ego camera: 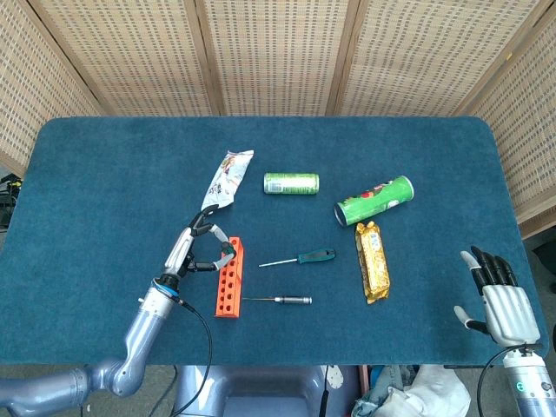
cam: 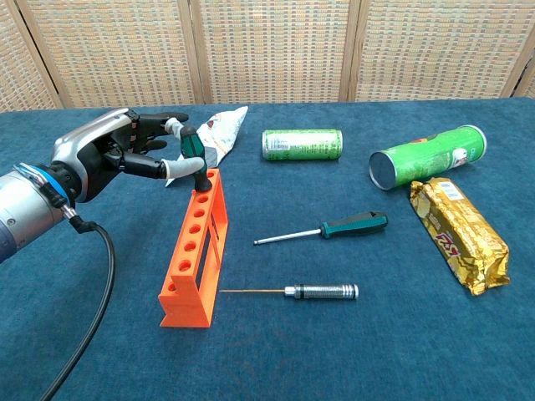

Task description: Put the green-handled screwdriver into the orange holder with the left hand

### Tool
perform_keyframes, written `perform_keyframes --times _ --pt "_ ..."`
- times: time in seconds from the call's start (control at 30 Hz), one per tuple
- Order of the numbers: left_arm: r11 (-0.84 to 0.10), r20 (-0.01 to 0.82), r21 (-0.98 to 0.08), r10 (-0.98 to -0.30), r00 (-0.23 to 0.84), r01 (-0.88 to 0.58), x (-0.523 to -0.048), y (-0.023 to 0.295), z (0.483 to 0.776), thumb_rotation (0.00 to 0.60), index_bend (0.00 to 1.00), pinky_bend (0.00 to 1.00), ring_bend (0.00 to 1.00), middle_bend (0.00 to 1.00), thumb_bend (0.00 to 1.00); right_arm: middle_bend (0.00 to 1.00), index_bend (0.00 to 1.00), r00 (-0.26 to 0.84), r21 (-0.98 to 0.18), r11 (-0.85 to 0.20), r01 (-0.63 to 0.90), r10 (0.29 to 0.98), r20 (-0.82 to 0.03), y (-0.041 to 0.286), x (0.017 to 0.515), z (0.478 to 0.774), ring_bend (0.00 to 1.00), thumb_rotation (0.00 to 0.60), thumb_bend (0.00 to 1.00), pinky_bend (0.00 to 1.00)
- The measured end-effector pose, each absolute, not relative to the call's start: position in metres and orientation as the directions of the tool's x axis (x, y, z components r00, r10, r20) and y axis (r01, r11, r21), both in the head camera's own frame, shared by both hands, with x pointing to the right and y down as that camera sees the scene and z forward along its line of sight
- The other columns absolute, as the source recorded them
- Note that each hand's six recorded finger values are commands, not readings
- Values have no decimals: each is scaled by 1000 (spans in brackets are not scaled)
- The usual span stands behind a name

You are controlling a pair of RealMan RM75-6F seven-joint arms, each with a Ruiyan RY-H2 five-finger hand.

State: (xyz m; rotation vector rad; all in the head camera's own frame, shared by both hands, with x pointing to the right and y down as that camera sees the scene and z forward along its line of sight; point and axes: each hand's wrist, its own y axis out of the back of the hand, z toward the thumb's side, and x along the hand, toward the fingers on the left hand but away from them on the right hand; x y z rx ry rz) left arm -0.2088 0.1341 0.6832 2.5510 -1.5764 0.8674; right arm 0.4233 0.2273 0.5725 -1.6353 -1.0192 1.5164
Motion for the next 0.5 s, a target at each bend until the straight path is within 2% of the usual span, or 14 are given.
perform_keyframes --times 0.5 --pt "-482 447 -262 -828 338 -836 -212 129 678 600 531 0 0 86 318 0 0 17 -881 -462 98 886 -463 227 423 573 0 600 234 0"
